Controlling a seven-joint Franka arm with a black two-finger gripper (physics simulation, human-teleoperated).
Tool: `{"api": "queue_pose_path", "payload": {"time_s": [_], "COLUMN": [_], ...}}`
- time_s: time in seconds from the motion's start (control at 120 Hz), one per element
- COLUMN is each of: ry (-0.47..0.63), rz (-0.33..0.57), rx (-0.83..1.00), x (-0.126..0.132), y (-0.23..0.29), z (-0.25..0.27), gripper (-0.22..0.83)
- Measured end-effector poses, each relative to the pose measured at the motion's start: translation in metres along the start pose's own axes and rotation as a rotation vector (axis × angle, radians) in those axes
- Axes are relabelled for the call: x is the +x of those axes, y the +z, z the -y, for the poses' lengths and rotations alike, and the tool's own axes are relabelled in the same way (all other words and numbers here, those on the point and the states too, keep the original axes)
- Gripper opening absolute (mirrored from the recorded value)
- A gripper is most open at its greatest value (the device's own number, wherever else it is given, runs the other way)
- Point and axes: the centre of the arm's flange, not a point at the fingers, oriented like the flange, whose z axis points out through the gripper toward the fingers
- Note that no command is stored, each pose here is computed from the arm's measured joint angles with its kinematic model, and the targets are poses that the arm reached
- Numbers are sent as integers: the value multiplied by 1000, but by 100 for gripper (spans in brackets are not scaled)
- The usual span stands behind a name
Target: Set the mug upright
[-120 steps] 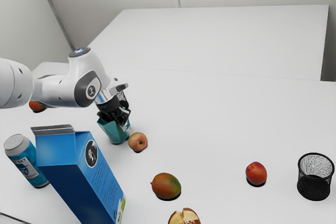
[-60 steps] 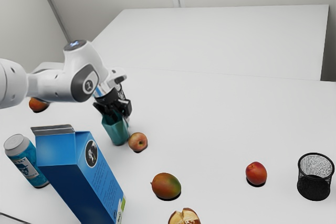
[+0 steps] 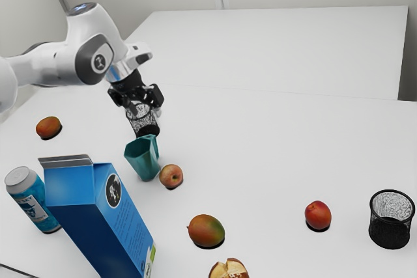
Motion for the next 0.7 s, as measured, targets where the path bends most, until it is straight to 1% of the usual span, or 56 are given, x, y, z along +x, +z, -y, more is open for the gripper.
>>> {"api": "queue_pose_path", "payload": {"time_s": [0.183, 0.442, 0.575, 0.7], "ry": [8, 51, 77, 102], "rz": [48, 95, 91, 74], "rx": [-6, -15, -5, 11], "x": [7, 20, 25, 27], "y": [-34, -63, -85, -115], "z": [-6, -30, -45, -59], "gripper": [55, 58, 59, 59]}}
